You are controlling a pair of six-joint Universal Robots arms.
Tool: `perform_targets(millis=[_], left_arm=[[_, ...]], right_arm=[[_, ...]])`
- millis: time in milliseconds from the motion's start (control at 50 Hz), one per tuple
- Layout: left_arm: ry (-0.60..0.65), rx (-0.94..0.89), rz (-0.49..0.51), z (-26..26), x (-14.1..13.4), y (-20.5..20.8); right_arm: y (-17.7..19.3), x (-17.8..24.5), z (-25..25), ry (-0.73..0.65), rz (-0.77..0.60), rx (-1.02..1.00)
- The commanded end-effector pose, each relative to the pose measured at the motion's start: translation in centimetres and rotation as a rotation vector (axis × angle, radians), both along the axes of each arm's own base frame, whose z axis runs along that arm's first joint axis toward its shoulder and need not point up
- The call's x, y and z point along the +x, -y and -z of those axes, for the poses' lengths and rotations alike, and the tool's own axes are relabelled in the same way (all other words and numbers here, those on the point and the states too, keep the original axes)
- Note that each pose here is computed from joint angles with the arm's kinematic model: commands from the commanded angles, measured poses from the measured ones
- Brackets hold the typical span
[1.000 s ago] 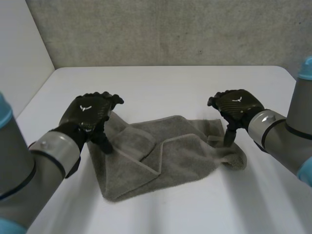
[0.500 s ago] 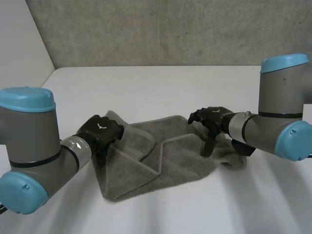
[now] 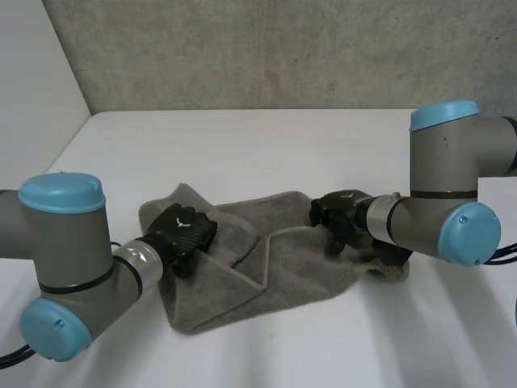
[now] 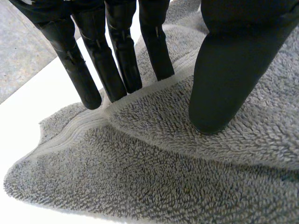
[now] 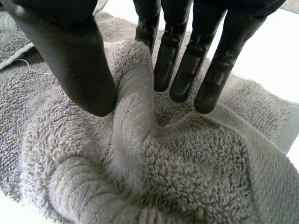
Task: Fold the towel.
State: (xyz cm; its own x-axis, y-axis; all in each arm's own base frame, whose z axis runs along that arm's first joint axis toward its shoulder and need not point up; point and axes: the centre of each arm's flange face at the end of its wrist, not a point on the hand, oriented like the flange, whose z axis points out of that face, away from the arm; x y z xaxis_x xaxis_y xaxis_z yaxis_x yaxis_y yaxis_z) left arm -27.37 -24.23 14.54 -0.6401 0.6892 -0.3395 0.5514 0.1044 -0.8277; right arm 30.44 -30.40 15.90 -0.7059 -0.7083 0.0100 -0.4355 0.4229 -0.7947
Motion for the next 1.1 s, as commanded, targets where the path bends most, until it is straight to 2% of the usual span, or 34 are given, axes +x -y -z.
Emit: perform_targets(millis=[20,160,400,500,520,540,560,580,600,620,640,660,680,700,720,740,760,800,880,940,980,1020,1040,1080,1100], left_arm=[[0.058,-0.025,0.033,0.5,0.0,0.1],[0.1,-0.063,0.059,0.5,-0.1,0.3],[0.101,-0.073,0.061,0.8,-0.5,1.1],[0.052,-0.201,0.049,-1.2,-1.6,3.7],[0.011,-0.284,0.035,-2.9,-2.2,5.1],[0.011,-0.284,0.035,-2.9,-2.2,5.1],[-0.028,-0.387,0.005,-5.1,-2.5,6.8],[-0.07,-0.501,-0.047,-7.7,-2.6,8.6],[-0.07,-0.502,-0.048,-7.8,-2.6,8.6],[-0.116,-0.617,-0.126,-10.8,-2.2,10.3],[-0.173,-0.723,-0.211,-13.9,-1.8,11.5],[-0.174,-0.724,-0.212,-13.9,-1.8,11.5],[-0.242,-0.816,-0.292,-16.9,-1.3,12.2],[-0.314,-0.89,-0.354,-19.6,-0.9,12.4],[-0.315,-0.891,-0.355,-19.6,-0.9,12.4],[-0.383,-0.935,-0.395,-21.5,-0.5,12.4],[-0.383,-0.936,-0.396,-21.5,-0.5,12.4],[-0.48,-0.962,-0.416,-23.6,-0.1,11.9],[-0.517,-0.939,-0.413,-23.8,0.2,11.2],[-0.486,-0.868,-0.41,-21.6,0.4,10.7],[-0.457,-0.829,-0.41,-20.2,0.5,10.3],[-0.388,-0.731,-0.405,-16.4,0.9,9.4],[-0.387,-0.731,-0.405,-16.4,0.9,9.4],[-0.306,-0.617,-0.401,-12.0,1.4,8.1],[-0.306,-0.616,-0.401,-11.9,1.4,8.1]], right_arm=[[0.1,0.1,-0.3,-0.001,-0.003,-0.003],[0.3,0.2,-0.7,-0.003,-0.01,-0.012],[0.3,0.3,-0.6,-0.014,-0.028,-0.013],[1.4,1.1,-1.9,-0.038,-0.061,-0.133],[1.9,1.7,-3.3,-0.031,-0.08,-0.208],[2.5,2.3,-5.2,-0.021,-0.084,-0.31],[2.5,2.3,-5.2,-0.021,-0.084,-0.311],[3.5,3.0,-7.8,0.013,-0.072,-0.445],[4.3,3.5,-10.7,0.068,-0.047,-0.588],[4.3,3.5,-10.7,0.069,-0.047,-0.59],[4.9,3.7,-13.6,0.124,-0.013,-0.721],[5.0,3.4,-16.9,0.182,0.028,-0.851],[5.0,3.4,-16.9,0.183,0.029,-0.852],[4.8,3.1,-19.6,0.234,0.064,-0.957],[4.8,3.1,-19.6,0.234,0.064,-0.958],[4.7,2.7,-21.4,0.274,0.094,-1.036],[4.4,2.4,-22.6,0.306,0.108,-1.094],[4.1,2.2,-23.3,0.327,0.116,-1.137],[3.2,2.2,-21.8,0.301,0.095,-1.098],[3.1,2.2,-20.6,0.278,0.089,-1.064],[2.8,1.9,-17.8,0.216,0.07,-0.995],[2.6,1.8,-16.2,0.172,0.054,-0.966],[2.4,1.6,-14.5,0.128,0.033,-0.936],[2.1,1.4,-12.8,0.088,0.016,-0.899],[2.1,1.4,-12.8,0.088,0.016,-0.899]])
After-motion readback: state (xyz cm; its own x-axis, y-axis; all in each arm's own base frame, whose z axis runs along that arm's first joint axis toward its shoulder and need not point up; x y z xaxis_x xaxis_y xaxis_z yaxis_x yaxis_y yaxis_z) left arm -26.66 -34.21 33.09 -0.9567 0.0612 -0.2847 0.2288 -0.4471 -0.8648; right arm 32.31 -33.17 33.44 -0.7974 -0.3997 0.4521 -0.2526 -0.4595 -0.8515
